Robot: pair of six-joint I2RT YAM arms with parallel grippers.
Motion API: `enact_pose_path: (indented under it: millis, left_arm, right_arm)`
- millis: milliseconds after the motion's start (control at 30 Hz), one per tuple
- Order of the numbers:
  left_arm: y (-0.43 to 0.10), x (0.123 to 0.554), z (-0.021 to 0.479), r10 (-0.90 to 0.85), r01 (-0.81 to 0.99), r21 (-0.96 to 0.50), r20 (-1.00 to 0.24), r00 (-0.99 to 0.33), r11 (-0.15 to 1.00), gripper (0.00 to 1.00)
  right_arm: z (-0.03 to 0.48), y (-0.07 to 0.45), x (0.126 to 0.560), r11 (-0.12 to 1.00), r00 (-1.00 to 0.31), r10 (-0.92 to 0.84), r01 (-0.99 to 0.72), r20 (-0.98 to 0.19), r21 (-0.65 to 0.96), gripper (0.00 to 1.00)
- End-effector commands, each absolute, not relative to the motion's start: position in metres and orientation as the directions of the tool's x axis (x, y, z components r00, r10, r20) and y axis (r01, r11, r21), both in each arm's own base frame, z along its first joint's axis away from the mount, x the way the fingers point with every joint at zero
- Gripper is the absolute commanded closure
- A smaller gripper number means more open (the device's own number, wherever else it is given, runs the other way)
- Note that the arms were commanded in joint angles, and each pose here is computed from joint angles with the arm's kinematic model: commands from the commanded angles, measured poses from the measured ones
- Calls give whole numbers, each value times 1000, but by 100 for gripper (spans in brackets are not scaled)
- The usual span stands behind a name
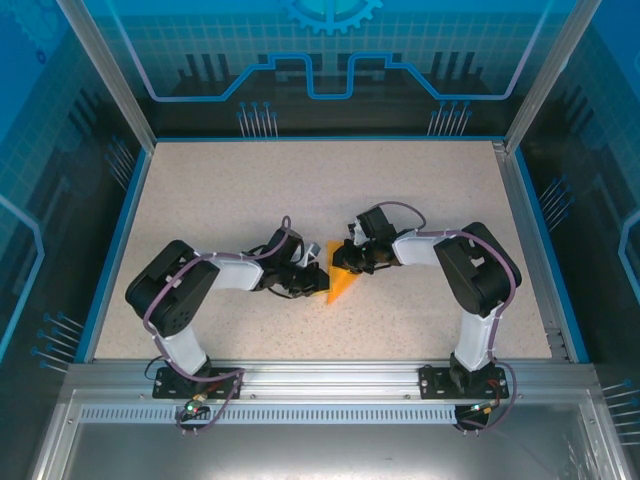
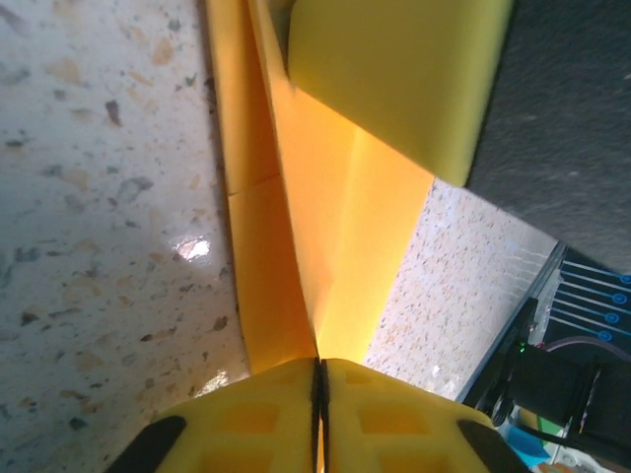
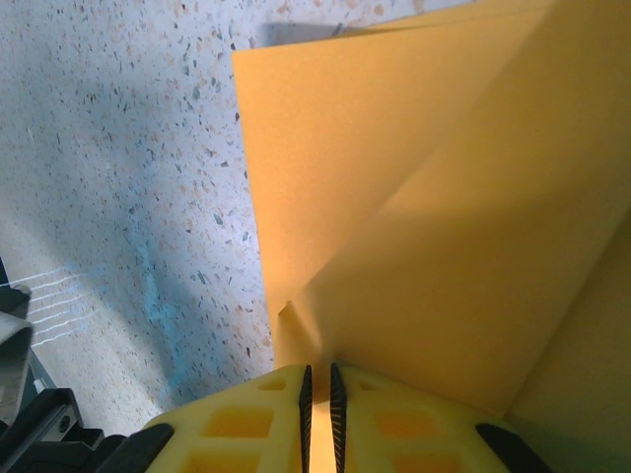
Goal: Fold a paper plane with a square sheet of paper (pick it up from the middle)
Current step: Fourth fold the wing at the center of the table.
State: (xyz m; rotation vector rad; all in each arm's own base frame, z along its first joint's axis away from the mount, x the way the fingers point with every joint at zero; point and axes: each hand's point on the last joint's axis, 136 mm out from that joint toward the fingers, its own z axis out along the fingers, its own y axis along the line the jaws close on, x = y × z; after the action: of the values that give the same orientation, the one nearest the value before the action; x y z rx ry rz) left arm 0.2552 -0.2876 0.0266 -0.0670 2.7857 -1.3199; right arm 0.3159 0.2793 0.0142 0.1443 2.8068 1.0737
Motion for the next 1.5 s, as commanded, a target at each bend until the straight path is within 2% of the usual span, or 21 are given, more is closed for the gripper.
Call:
enact_pose_path:
  millis: [0, 200, 667, 833, 900, 1100, 1267, 1467]
  left_arm:
    - [-293, 244, 26, 1, 18, -794, -22, -1000, 608, 93]
    - [-294, 230, 18, 58, 34, -814, 0, -998, 580, 99]
    - [-296, 215, 16, 104, 28, -849, 32, -994, 527, 97]
    - [-291, 209, 12, 117, 23, -835, 50, -992, 550, 92]
    - [-286, 208, 9, 101, 15, -815, 54, -993, 579, 87]
    - [-282, 217, 34, 26, 28, -818, -16, -1000, 574, 73]
    - [-288, 236, 66, -34, 59, -837, -92, -995, 544, 74]
    - [-314, 247, 85, -6, 98, -856, -118, -993, 507, 75]
  right_arm:
    - [-10, 265, 303, 780, -989, 147, 101, -24, 618, 83]
    - [-13, 264, 303, 785, -989, 148, 107, -18, 610, 84]
    - [-19, 259, 299, 805, -990, 143, 111, -9, 583, 84]
    - [-20, 259, 298, 805, -990, 141, 113, -3, 582, 84]
    - [-20, 259, 298, 805, -990, 139, 111, -3, 583, 84]
    - [-20, 259, 295, 804, -991, 133, 106, -4, 585, 84]
    - [-22, 259, 293, 805, -991, 133, 108, -1, 584, 84]
    - [-22, 260, 294, 803, -991, 133, 108, 0, 586, 85]
